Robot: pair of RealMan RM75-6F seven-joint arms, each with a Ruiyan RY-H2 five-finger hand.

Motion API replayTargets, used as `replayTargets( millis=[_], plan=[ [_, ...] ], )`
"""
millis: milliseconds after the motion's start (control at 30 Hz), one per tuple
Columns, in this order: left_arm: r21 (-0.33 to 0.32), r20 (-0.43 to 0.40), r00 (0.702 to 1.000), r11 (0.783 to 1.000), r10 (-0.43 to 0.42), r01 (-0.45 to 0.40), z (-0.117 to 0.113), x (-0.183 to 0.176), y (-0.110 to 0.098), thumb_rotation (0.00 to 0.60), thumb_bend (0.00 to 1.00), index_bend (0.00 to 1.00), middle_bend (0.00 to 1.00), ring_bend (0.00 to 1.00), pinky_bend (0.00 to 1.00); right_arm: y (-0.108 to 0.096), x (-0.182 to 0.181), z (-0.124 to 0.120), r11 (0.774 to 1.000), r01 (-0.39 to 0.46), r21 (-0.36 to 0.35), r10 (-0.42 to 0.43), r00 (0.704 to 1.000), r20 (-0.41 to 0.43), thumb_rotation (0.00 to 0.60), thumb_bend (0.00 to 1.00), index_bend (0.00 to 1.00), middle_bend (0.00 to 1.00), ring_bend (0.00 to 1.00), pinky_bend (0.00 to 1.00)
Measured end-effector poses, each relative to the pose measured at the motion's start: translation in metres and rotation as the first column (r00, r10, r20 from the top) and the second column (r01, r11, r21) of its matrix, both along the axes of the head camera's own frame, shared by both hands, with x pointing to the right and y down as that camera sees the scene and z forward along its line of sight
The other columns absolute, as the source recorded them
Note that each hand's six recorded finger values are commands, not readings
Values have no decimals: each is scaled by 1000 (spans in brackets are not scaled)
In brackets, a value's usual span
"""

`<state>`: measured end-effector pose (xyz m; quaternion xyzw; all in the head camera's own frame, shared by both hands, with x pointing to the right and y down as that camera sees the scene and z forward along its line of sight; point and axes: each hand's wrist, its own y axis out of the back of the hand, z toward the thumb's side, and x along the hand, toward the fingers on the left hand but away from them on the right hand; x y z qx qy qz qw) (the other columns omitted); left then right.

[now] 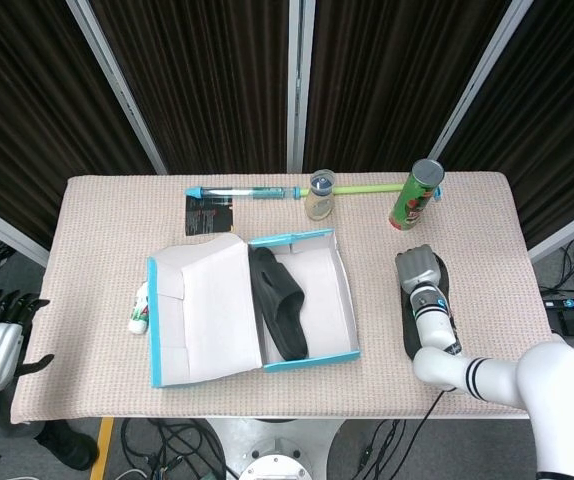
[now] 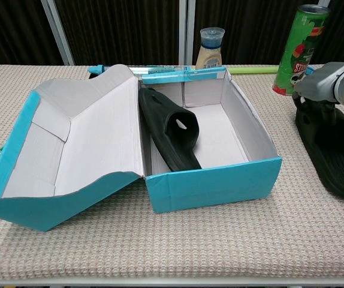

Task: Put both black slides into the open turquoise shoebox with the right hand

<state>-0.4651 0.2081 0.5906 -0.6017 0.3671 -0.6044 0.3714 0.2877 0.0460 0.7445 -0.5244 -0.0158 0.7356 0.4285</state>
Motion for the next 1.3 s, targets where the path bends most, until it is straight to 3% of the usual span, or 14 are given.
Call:
replayTargets(
  millis=[167,300,400,500,600,700,800,933,1033,1133,1233,1300],
  plan=[
    [2,-3,1000,1000,6,-6,-1,2,-1,600,0,224,142,82,53,-10,-5,-20,998,-11,67,2,992,128,600,76,432,409,781,1000],
    [5,-4,1000,1000,12,-12,-3,4,-2,600,0,224,142,83,53,-18,-7,-43,992,-32,121,1,968,251,600,78,442,412,780,1000],
    [7,-8,1000,1000,18,-18,-5,6,-2,600,0,224,141,83,53,-24,-9,-62,985,-70,156,9,933,360,600,76,443,416,778,1000],
    [9,-9,1000,1000,21,-21,-7,7,-3,600,0,224,142,82,54,-29,-10,-79,976,-128,176,29,878,478,600,76,443,423,778,1000],
    [9,-12,1000,1000,22,-22,-8,8,-2,600,0,224,141,83,54,-33,-13,-93,964,-204,171,60,793,606,600,79,443,423,777,1000],
    [6,-22,1000,1000,22,-22,-9,8,-2,600,0,224,141,82,54,-37,-17,-103,949,-284,133,98,671,735,600,89,443,423,771,1000],
    [4,-25,999,1000,23,-22,-10,9,-2,600,0,224,142,83,54,-39,-23,-110,934,-351,64,137,519,844,600,91,443,421,769,1000],
    [2,-30,999,1000,24,-24,-10,10,-1,600,0,224,141,82,54,-42,-36,-110,915,-399,-68,196,289,937,600,100,443,418,768,1000],
    [-3,-39,999,1000,21,-21,-10,9,-1,600,0,224,142,83,54,-42,-49,-103,896,-409,-174,248,135,959,600,101,443,417,768,1000],
    [-8,-41,999,1000,18,-18,-9,8,-1,600,0,224,141,83,54,-40,-65,-88,872,-407,-273,301,6,954,600,101,443,416,769,1000],
    [-14,-45,999,1000,14,-15,-8,8,0,600,0,224,142,83,54,-36,-79,-70,856,-403,-325,330,-58,942,600,101,443,415,764,1000],
    [-17,-46,999,1000,10,-11,-7,7,0,600,0,224,142,83,54,-33,-86,-60,848,-400,-348,345,-81,935,600,101,443,414,759,1000]
  ],
)
